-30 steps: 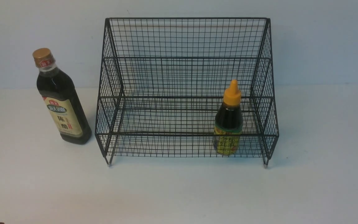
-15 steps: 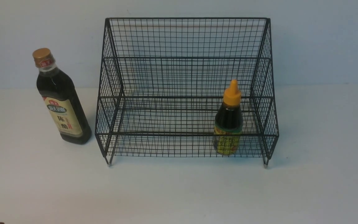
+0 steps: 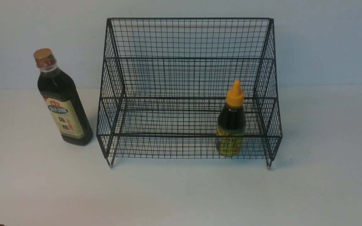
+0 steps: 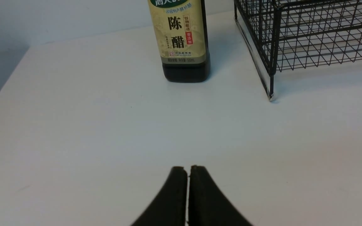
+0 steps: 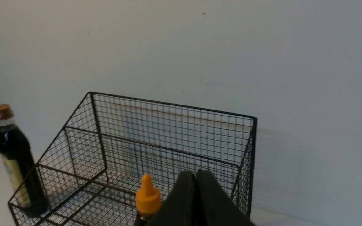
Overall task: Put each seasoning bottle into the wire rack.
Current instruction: Use the left arm to grab the condiment bottle closest to it
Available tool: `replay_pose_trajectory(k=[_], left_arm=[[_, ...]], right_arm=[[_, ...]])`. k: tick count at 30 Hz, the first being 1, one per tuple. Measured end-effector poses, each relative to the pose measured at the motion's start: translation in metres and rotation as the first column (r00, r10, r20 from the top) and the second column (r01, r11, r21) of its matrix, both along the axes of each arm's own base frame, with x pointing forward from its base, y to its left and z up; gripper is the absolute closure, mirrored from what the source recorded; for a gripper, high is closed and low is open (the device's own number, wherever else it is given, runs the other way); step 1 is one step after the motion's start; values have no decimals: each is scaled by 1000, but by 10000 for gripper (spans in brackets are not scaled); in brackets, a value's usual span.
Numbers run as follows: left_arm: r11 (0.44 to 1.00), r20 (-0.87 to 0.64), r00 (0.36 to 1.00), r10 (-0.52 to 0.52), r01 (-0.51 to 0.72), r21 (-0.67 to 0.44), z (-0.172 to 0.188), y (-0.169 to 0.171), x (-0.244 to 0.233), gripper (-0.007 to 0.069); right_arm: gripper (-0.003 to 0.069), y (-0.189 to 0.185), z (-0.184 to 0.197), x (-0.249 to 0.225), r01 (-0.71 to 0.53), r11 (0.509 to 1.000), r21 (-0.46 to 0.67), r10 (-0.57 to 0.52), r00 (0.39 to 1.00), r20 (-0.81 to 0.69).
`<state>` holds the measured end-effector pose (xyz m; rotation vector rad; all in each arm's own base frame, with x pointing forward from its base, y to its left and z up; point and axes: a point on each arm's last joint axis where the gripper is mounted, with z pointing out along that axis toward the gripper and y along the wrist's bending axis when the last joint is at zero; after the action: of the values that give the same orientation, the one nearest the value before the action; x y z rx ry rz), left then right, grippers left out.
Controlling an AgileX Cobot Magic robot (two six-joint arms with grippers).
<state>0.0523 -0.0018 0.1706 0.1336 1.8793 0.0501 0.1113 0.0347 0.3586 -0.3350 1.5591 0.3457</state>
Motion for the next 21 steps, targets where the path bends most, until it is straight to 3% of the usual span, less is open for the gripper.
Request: replay_pose_trajectory(k=[11, 15, 19, 21], left_arm=[[1000, 0, 1000, 0, 0, 0, 0, 0, 0, 630], [1000, 0, 1000, 0, 0, 0, 0, 0, 0, 630], [1000, 0, 1000, 0, 0, 0, 0, 0, 0, 630], [1000, 0, 1000, 0, 0, 0, 0, 0, 0, 630]], right_arm=[[672, 11, 1, -6, -106, 994, 18, 106, 994, 4], [672, 18, 13, -19, -192, 969, 154, 184, 981, 68], [672, 13, 29, -31, -186, 897, 401, 148, 981, 124], [672, 11, 32, -32, -174, 871, 459, 130, 983, 127]])
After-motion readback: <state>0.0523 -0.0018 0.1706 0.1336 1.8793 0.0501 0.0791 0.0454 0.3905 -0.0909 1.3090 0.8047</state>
